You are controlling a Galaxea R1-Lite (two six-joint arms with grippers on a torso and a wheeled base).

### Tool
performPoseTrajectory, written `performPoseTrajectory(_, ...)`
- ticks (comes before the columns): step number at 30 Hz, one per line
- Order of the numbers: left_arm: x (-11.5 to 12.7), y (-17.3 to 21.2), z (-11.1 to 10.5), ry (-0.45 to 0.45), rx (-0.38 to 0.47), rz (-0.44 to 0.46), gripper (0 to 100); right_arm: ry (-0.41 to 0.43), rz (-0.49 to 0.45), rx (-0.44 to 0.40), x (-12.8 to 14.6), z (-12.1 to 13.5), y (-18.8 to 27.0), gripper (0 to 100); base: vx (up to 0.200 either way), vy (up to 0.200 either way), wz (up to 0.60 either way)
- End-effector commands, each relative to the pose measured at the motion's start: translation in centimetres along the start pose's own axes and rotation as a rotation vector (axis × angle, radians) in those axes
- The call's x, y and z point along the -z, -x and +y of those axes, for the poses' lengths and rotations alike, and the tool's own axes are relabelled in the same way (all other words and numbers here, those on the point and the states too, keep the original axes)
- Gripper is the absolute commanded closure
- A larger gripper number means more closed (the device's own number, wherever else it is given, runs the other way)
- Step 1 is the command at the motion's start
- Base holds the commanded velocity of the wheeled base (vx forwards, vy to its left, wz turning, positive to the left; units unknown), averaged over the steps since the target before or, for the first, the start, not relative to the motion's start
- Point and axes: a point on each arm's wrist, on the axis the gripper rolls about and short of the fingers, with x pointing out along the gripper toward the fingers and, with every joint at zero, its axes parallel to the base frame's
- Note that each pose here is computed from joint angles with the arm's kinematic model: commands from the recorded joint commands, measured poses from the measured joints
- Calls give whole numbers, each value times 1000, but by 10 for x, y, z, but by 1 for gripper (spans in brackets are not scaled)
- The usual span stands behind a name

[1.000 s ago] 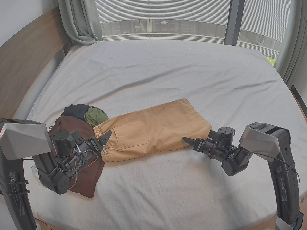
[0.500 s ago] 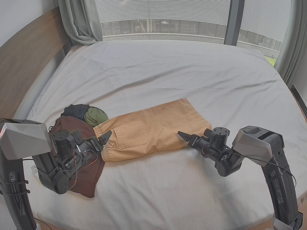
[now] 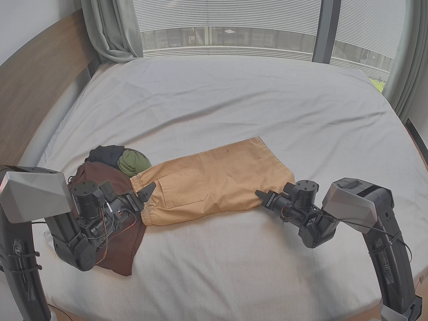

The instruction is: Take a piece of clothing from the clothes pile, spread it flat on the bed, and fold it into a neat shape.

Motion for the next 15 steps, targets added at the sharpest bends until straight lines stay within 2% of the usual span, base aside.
performPoseTrajectory(1,1,0,1,1,-1,5,0,1,-1,0,1,-1,0,100,0,0,0)
performPoseTrajectory(10,2,-1,1,12,-1,6,0,29,-12,2,-7,9,16,100,0,0,0)
performPoseTrajectory(15,0,0,0,15,-1,2,0,51,2,36,-12,12,38,100,0,0,0)
